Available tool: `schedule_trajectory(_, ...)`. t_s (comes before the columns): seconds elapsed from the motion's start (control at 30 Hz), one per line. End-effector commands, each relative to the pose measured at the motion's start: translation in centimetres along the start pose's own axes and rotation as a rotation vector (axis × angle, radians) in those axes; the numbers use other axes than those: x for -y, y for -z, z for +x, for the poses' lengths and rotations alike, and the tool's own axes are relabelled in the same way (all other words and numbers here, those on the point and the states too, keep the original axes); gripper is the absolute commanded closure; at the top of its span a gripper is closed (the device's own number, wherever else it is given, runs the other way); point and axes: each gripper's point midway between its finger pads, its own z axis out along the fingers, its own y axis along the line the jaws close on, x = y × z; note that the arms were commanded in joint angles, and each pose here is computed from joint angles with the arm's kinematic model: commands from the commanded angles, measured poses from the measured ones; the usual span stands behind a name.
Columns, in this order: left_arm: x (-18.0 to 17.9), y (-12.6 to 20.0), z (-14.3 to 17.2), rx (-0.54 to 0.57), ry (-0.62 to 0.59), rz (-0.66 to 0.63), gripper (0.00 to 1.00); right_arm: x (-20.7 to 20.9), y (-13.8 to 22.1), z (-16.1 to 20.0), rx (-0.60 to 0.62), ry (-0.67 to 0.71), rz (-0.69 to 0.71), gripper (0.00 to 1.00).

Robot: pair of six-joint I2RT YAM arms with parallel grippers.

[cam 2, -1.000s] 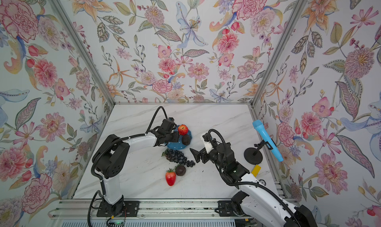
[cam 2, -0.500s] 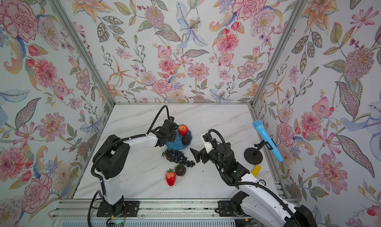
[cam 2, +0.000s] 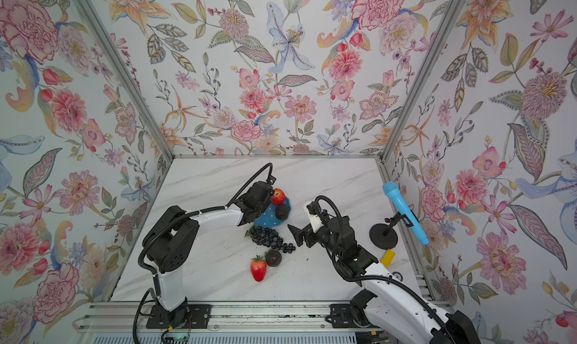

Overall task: Arrange fruit in a fruit bowl
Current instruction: Place the fruit in the fruit bowl.

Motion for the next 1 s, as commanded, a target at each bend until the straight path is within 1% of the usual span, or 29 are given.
schedule_trajectory(0.0, 0.6, -1.0, 0.9, -0.011, -0.083, -0.029, 0.53, -0.1, 0.3, -0.1, 0.002, 0.016, 0.006, 0.01)
schedule_trajectory(0.2, 1.7, -2.0, 1.3, -0.015, -0.117, -0.007, 0.52, -0.1, 0.5, -0.2, 0.001, 0.018, 0.007, 0.01)
schedule_trajectory(0.47, 2.3, -2.9, 2.0, -0.029, -0.14, -0.009, 0.5, -0.1, 0.5, -0.1, -0.001, 0.017, 0.009, 0.01)
schedule_trajectory(0.9, 2.7, -2.1, 2.4, -0.01, -0.13, 0.037, 0.35, 0.0, 0.5, -0.1, -0.002, 0.017, 0.012, 0.01)
schedule_trajectory(0.97, 2.6, -1.7, 2.1, -0.001, -0.117, 0.045, 0.35, 0.0, 0.4, 0.0, -0.004, 0.016, 0.013, 0.01)
